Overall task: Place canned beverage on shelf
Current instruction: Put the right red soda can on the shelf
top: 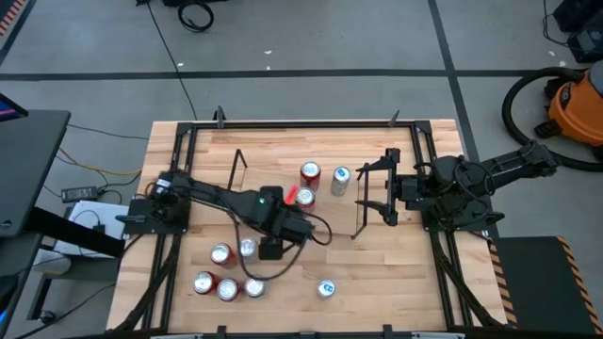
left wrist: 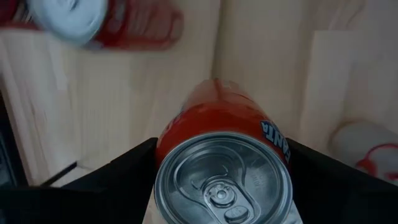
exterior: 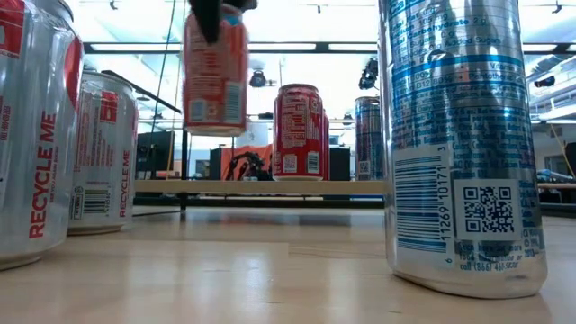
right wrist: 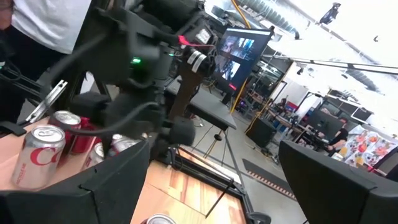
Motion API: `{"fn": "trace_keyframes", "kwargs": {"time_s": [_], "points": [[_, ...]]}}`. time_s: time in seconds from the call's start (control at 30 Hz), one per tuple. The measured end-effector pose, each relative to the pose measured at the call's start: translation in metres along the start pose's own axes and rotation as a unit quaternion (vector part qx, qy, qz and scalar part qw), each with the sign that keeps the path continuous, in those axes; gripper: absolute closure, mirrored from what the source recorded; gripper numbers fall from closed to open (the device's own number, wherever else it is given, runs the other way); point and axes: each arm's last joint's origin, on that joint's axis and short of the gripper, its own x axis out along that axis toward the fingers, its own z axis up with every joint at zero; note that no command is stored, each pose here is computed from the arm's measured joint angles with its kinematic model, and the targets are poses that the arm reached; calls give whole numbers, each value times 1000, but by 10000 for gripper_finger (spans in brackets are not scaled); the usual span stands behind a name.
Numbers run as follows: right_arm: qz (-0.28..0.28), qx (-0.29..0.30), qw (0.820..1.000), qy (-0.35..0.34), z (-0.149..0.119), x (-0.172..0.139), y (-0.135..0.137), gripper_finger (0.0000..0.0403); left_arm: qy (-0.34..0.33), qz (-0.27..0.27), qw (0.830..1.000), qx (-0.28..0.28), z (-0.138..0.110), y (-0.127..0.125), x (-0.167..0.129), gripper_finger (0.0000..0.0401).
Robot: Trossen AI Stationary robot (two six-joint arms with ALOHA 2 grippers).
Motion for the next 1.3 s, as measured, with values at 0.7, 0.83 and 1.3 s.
{"fn": "trace_keyframes", "kwargs": {"time_s": [0.7, 0.83, 1.3], "points": [[5, 14, 1000, 11, -2, 0, 1, 34, 55, 23, 998, -6, -13, 94, 38, 92], [5, 15, 1000, 11, -2, 0, 1, 34, 47, 23, 999, 5, -11, 117, 45, 92], [-20, 19, 996, 79, -12, -1, 3, 34, -11, -31, 999, 6, -15, 208, 65, 92]]}}
